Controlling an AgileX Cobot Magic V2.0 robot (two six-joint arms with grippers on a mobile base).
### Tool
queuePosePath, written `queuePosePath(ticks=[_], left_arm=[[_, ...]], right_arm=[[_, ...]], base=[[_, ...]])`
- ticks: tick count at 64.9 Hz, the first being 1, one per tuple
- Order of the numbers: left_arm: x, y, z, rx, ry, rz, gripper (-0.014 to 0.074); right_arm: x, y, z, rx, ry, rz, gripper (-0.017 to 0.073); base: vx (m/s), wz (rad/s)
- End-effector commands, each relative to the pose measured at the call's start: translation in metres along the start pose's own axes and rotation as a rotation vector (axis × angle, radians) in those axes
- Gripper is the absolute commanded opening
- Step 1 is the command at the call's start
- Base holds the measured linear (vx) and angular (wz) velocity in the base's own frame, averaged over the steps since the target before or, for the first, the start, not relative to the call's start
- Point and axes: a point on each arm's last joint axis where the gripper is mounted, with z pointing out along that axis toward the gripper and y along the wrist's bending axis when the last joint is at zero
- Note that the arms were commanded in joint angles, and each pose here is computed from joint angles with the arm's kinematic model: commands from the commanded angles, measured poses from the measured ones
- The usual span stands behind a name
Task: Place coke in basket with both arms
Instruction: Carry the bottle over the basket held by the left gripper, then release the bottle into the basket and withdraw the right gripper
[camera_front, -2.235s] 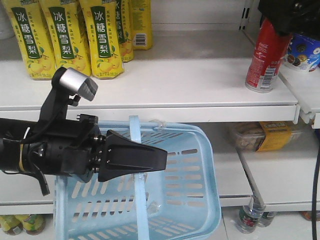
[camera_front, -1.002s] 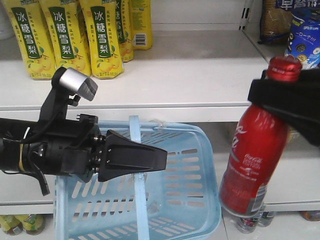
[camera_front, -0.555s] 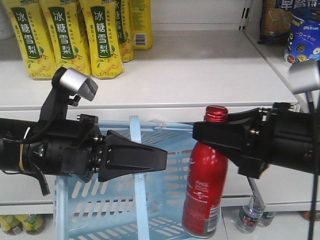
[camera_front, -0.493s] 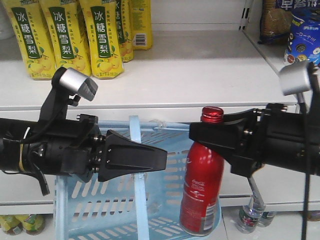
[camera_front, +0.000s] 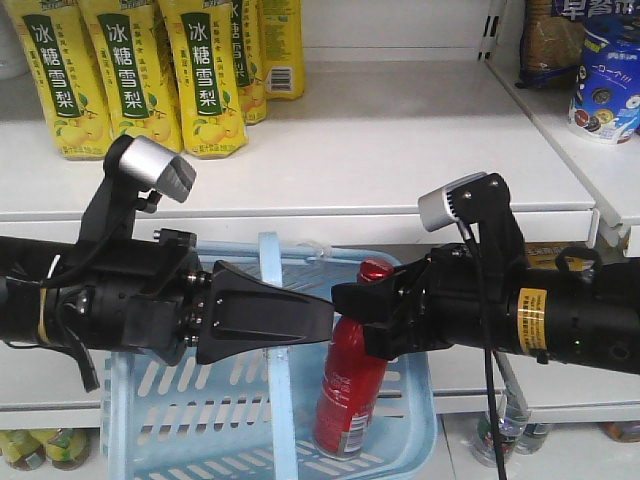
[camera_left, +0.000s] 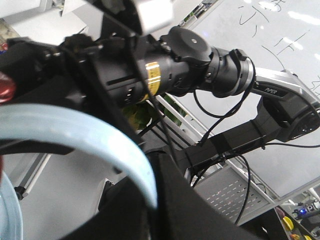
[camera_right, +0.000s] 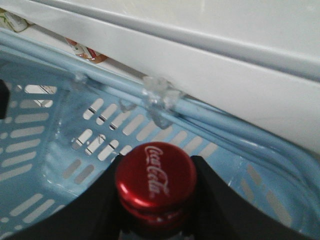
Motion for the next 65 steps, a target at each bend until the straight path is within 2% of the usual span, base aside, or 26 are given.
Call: queuePosePath(ticks=[1, 21, 32, 38, 41, 51, 56, 65], left_arm=[[-0.003, -0.034, -0.005, 0.223, 0.002, 0.032, -0.0006], [-0.003, -0.034, -0.005, 0.223, 0.002, 0.032, -0.0006], [-0.003, -0.034, -0.005, 0.223, 0.002, 0.032, -0.0006], [-0.003, -0.034, -0.005, 0.223, 0.002, 0.032, -0.0006], [-0.003, -0.034, -0.005, 0.223, 0.002, 0.032, -0.0006], [-0.003, -0.034, -0.005, 0.223, 0.002, 0.032, -0.0006], [-0.003, -0.034, -0.005, 0.223, 0.002, 0.032, -0.0006], [-0.003, -0.034, -0.005, 0.223, 0.002, 0.032, -0.0006]], right_arm=[[-0.012, 0.004, -0.002, -0.017, -0.051, 0.021, 0.0109], [-0.011, -0.001, 0.000, 0.015, -0.037, -0.007, 0.0462], [-0.012, 0.000, -0.006, 0.041, -0.034, -0.060, 0.0529], [-0.014, 0.005, -0.015, 0.046, -0.040, -0.088, 0.0524], [-0.017, 0.009, -0.020, 0.041, -0.060, -0.083, 0.0517], [-0.027, 0.024, -0.046, 0.034, -0.154, -0.113, 0.0437], [-0.032, 0.034, -0.063, 0.027, -0.210, -0.124, 0.0351], [-0.037, 0.055, -0.096, -0.001, -0.314, -0.190, 0.0113]], base=[[0.00, 0.00], [0.00, 0.00], [0.00, 0.00], [0.00, 0.00], [0.00, 0.00], [0.00, 0.00], [0.00, 0.00], [0.00, 0.00]])
